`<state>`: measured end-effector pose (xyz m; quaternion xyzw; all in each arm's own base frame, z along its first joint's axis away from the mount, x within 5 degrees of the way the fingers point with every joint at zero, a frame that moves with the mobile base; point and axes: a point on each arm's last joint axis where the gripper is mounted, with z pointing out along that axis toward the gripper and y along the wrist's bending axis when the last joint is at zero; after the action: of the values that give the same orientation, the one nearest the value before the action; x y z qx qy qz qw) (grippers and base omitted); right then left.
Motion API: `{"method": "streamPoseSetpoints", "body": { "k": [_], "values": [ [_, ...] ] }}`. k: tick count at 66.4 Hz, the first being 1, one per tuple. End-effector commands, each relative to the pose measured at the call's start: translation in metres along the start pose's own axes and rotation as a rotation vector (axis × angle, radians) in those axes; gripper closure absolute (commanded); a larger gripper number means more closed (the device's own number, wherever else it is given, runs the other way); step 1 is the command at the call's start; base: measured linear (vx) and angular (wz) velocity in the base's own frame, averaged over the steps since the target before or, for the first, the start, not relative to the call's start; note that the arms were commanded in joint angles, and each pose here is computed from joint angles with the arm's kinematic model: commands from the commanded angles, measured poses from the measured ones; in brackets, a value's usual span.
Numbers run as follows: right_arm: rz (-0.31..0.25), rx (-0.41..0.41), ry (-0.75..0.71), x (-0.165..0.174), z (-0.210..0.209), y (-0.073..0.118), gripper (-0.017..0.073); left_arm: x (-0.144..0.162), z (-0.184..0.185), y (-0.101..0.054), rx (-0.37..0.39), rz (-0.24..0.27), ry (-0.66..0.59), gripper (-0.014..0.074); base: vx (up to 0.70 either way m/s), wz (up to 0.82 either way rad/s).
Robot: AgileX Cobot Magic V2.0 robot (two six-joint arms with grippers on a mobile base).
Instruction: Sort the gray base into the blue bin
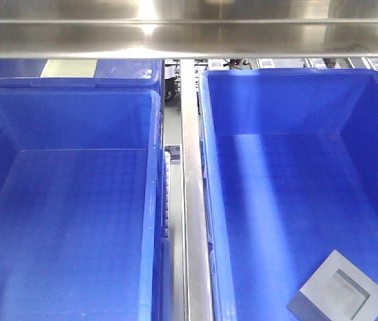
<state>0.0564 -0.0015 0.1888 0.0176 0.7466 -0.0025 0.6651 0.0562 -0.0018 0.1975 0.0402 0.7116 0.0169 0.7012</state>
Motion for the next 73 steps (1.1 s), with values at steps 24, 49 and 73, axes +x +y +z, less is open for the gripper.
{"method": "streamPoseSetpoints", "body": {
  "k": [24,49,73],
  "values": [
    [-0.019,0.004,-0.010,0.0000,0.0017,-0.0003,0.0564,-0.0141,-0.0023,0.0007,0.002,-0.065,-0.113,0.0601,0.00,0.00],
    [-0.019,0.004,-0.010,0.0000,0.0017,-0.0003,0.0564,-0.0138,-0.0022,0.0007,0.002,-0.065,-0.109,0.0601,0.00,0.00],
    [-0.019,0.004,-0.010,0.0000,0.0017,-0.0003,0.0564,-0.0138,-0.0022,0.0007,0.002,-0.065,-0.109,0.0601,0.00,0.00]
  ]
}}
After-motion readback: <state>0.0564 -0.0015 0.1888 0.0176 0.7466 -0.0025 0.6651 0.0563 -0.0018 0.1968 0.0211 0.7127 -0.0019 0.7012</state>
